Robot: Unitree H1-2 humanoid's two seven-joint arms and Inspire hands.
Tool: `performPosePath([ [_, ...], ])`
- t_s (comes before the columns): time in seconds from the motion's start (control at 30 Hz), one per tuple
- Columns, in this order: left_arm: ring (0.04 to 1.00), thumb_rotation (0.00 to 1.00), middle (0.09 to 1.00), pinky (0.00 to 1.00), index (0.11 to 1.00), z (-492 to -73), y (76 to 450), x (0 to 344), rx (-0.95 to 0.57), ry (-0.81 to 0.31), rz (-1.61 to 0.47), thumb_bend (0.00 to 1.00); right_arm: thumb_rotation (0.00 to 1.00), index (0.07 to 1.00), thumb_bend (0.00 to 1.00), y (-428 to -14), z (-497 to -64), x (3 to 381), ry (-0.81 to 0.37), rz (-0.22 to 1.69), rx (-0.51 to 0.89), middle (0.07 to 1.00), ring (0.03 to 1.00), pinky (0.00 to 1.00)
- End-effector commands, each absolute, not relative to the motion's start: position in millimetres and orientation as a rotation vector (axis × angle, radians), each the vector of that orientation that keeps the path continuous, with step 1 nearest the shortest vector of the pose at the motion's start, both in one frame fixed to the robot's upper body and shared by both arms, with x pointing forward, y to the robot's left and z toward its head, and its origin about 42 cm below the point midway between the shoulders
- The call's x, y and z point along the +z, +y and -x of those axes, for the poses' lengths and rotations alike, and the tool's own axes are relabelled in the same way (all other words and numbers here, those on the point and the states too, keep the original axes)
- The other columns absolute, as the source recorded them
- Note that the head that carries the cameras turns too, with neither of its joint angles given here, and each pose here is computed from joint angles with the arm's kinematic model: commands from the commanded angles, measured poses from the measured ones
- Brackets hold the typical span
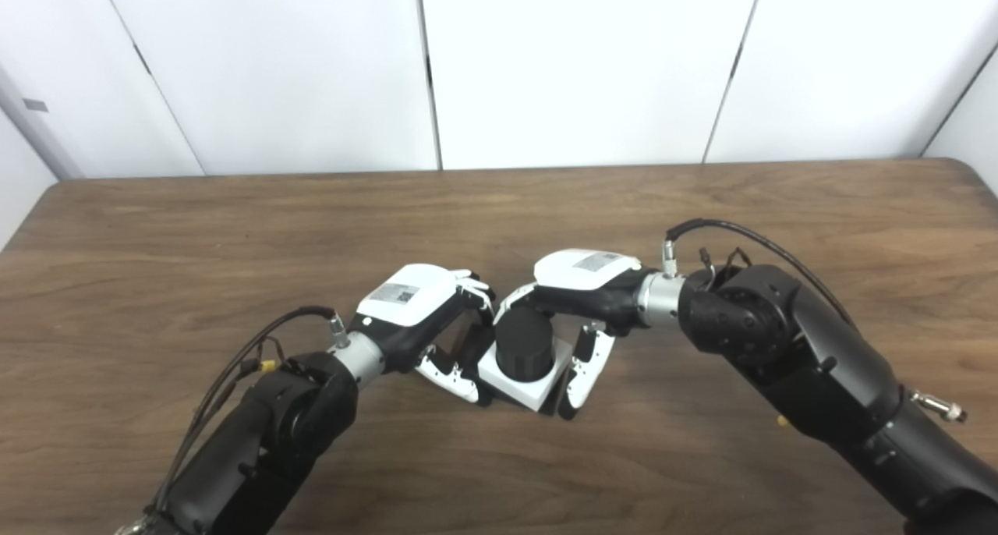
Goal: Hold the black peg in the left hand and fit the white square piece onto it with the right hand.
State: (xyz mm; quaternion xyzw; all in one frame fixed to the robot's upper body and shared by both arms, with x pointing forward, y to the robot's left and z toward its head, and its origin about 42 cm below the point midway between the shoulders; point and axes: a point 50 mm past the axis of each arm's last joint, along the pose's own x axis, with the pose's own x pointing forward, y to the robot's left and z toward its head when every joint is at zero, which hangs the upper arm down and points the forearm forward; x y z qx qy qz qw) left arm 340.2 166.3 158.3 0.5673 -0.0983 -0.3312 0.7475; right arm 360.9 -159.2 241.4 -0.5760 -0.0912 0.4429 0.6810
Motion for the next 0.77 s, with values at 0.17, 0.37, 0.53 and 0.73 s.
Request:
performPosePath([
  [0.17,0.92,0.07,0.839,0.75,0.488,-323.3,160.0,125.5,-0.871,-0.076,-1.231,0.52,0.13,0.834,0.86,-188.8,-370.3,269.2,-0.244,1.298,0.847,0.867,0.827,0.68],
  [0.37,0.92,0.07,0.841,0.75,0.488,-323.3,162.0,126.4,-0.87,-0.066,-1.232,0.52,0.03,0.795,0.79,-214.7,-372.2,278.1,-0.237,1.244,0.703,0.83,0.788,0.66],
  [0.53,0.92,0.07,0.838,0.75,0.488,-323.6,163.9,126.4,-0.869,-0.075,-1.233,0.52,0.02,0.776,0.73,-237.2,-372.0,283.7,-0.232,1.173,0.569,0.813,0.77,0.63],
  [0.73,0.914,0.07,0.835,0.73,0.488,-323.9,166.7,125.9,-0.866,-0.073,-1.229,0.52,0.0,0.743,0.7,-257.0,-369.3,275.5,-0.259,1.049,0.436,0.78,0.754,0.65],
])
